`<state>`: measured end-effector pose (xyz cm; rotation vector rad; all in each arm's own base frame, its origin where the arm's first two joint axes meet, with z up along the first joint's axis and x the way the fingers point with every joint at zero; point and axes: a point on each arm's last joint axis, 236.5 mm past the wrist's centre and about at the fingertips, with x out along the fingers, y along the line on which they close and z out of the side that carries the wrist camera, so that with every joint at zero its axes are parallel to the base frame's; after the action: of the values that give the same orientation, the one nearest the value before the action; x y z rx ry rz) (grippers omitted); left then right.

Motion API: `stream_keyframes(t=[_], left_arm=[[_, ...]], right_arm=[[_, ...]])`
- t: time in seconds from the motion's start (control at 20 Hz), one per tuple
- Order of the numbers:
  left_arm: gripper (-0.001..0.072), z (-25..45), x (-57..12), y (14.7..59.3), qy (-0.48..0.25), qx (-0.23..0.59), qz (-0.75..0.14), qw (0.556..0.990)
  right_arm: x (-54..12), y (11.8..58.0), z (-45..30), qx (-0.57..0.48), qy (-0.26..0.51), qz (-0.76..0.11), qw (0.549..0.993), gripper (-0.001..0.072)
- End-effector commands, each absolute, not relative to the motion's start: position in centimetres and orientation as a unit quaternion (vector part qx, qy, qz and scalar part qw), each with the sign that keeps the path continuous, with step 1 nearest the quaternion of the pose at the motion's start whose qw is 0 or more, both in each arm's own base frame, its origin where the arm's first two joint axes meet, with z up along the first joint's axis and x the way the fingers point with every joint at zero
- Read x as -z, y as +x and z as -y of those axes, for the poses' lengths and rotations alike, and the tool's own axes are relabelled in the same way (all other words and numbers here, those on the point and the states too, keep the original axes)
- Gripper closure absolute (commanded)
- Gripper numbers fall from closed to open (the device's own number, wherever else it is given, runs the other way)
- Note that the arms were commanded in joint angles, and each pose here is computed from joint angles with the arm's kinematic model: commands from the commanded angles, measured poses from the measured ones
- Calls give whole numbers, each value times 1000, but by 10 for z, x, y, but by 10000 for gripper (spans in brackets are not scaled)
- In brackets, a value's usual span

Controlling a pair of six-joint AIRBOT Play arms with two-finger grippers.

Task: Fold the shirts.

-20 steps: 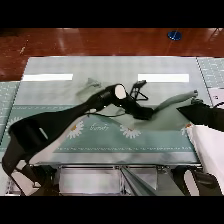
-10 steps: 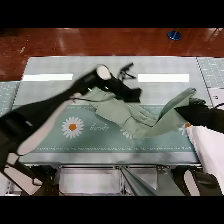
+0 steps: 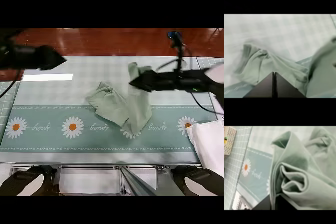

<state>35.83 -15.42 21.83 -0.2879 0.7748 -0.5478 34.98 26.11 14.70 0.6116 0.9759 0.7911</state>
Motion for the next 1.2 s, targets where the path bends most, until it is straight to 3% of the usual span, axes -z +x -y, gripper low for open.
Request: stream_keyframes(t=[0.0,0.25,0.3,0.35,0.6,0.7,0.8,0.9,1.0,1.15], left_arm=[[690,122,-216,298,-135,220,-333,907],[690,122,-136,262,-198,194,-385,880],[690,124,-118,259,-207,192,-403,870],[690,123,-104,259,-213,187,-415,864],[690,118,-87,275,-228,166,-412,867],[690,118,-88,276,-228,166,-409,868],[690,118,-88,276,-228,166,-410,868],[690,118,-88,276,-228,166,-409,868],[690,118,-87,276,-228,166,-410,868],[690,118,-87,276,-228,166,-410,868]], right_arm=[[-101,405,-329,-376,285,-482,738,691],[-41,437,-388,-372,320,-531,691,684],[-32,436,-395,-374,316,-538,686,532],[-27,431,-399,-379,311,-545,680,281],[-89,415,-329,-408,284,-563,660,297],[-118,410,-251,-361,215,-561,713,297],[-128,400,-143,-214,119,-565,788,297],[-131,376,-37,-36,75,-543,836,297],[-109,341,21,78,111,-507,851,297],[-25,299,-2,86,263,-492,825,302]])
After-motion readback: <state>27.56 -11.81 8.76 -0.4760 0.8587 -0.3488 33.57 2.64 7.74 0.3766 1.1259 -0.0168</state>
